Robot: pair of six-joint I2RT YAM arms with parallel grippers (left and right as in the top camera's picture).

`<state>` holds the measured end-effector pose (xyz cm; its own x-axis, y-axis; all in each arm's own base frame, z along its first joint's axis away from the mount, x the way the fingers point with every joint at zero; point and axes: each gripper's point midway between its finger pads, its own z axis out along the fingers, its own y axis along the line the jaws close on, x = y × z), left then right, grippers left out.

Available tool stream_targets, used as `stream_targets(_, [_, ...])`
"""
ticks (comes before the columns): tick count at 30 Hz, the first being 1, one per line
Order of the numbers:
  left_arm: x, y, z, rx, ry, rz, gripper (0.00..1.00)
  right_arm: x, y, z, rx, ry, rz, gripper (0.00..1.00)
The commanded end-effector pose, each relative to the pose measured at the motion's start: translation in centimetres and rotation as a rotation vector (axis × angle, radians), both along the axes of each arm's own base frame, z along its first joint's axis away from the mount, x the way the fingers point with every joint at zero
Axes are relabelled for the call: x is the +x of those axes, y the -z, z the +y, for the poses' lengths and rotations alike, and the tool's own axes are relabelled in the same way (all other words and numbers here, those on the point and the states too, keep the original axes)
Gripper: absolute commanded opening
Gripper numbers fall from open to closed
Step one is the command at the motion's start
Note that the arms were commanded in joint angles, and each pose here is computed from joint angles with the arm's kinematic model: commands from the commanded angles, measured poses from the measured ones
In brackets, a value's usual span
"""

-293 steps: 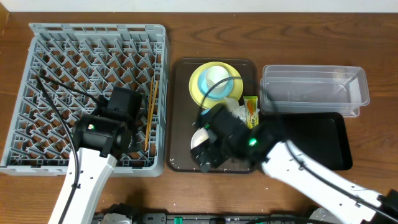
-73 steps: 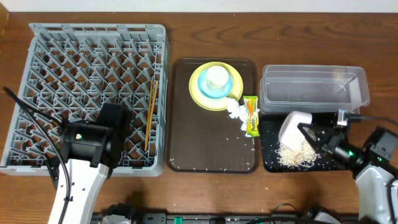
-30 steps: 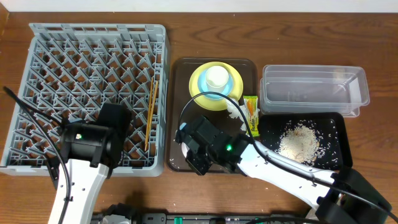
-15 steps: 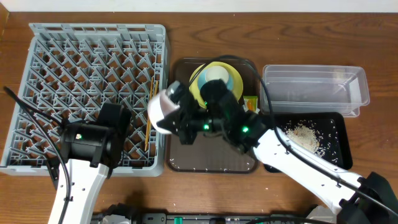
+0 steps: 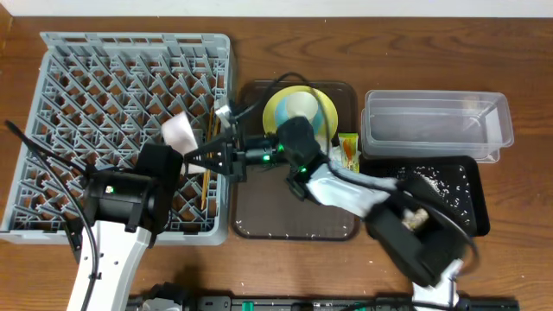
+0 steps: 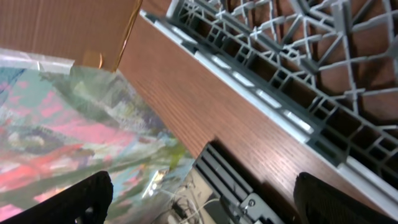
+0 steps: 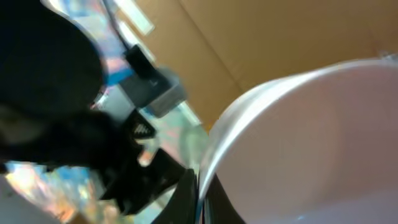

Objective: Sort waste into correct bins and load items into the dishwasher
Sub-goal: 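Lower the white bowl into the dish rack beside the left gripper and release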

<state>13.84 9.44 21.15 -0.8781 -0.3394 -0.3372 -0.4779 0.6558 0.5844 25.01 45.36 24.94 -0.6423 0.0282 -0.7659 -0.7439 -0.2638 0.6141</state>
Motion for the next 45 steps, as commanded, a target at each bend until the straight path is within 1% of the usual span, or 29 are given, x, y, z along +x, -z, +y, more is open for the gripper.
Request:
stream_targets(1, [-1.5, -0.3, 0.3, 0.012, -0.009, 0.063, 0.93, -1.1, 1.3, 0.2, -0.008, -0.118, 0.228, 0.01])
stream_targets(4, [-1.5, -0.3, 0.3, 0.012, -0.009, 0.063, 0.93, -0.9, 3.5, 0.6, -0.043, -0.126, 0.307, 0.01])
stream_targets(6, [-1.5, -0.3, 0.3, 0.012, -0.009, 0.063, 0.93, -1.3, 5.0, 1.1, -0.065, -0.136, 0.328, 0.01])
stream_targets(9, [-1.5, -0.3, 0.3, 0.012, -0.009, 0.063, 0.93, -2.3, 5.9, 1.9, -0.078, -0.152, 0.343, 0.01])
stream_targets(15, [-1.5, -0.3, 0.3, 0.012, -0.009, 0.063, 0.94, -4.3, 5.2, 3.1, -0.052, -0.173, 0.322, 0.01])
stream_targets(31, [-1.5, -0.3, 0.3, 0.012, -0.009, 0.063, 0.93, -6.3, 4.8, 4.2, -0.038, -0.195, 0.336, 0.01])
stream_targets(38, [-1.5, -0.3, 0.3, 0.012, -0.009, 0.063, 0.93, -6.2, 5.3, 4.3, -0.058, -0.194, 0.349, 0.01])
stream_targets(42, [-1.5, -0.3, 0.3, 0.012, -0.009, 0.063, 0.93, -5.1, 5.5, 3.6, -0.066, -0.186, 0.333, 0.01])
stream_targets(43, [-1.5, -0.3, 0.3, 0.012, -0.009, 0.063, 0.93, -4.8, 5.6, 3.3, -0.071, -0.19, 0.329, 0.04])
stream_targets(44, [-1.5, -0.3, 0.3, 0.012, -0.009, 0.063, 0.93, -4.3, 5.8, 2.7, -0.082, -0.199, 0.325, 0.15])
stream_targets(45, [-1.5, -0.3, 0.3, 0.012, -0.009, 0.063, 0.93, -4.0, 5.9, 2.4, -0.09, -0.206, 0.328, 0.21])
